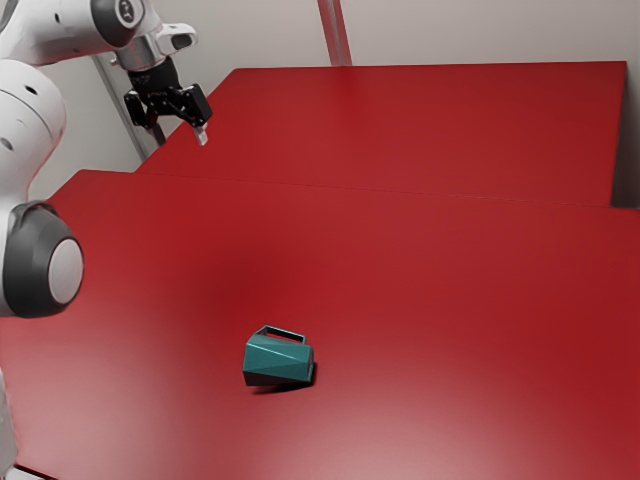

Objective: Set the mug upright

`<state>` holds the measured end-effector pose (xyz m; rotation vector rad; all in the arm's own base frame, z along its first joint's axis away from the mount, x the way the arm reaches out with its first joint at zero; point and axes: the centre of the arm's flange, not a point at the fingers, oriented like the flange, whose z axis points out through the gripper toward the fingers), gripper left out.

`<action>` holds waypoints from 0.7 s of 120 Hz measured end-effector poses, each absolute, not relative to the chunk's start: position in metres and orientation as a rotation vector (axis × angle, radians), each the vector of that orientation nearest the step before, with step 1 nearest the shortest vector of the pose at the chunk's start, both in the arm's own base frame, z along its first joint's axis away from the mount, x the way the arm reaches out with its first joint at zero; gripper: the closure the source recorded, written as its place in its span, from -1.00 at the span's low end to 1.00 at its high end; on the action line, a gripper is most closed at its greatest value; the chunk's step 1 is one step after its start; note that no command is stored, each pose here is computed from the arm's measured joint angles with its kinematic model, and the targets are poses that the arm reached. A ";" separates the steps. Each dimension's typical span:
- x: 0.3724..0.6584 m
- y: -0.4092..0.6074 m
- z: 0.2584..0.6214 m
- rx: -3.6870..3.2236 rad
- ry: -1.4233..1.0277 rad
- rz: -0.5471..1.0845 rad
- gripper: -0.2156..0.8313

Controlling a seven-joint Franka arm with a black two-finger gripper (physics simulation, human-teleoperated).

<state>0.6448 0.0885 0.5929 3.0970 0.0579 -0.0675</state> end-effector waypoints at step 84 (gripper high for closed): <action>0.508 0.075 0.506 2.880 0.053 -0.320 -0.59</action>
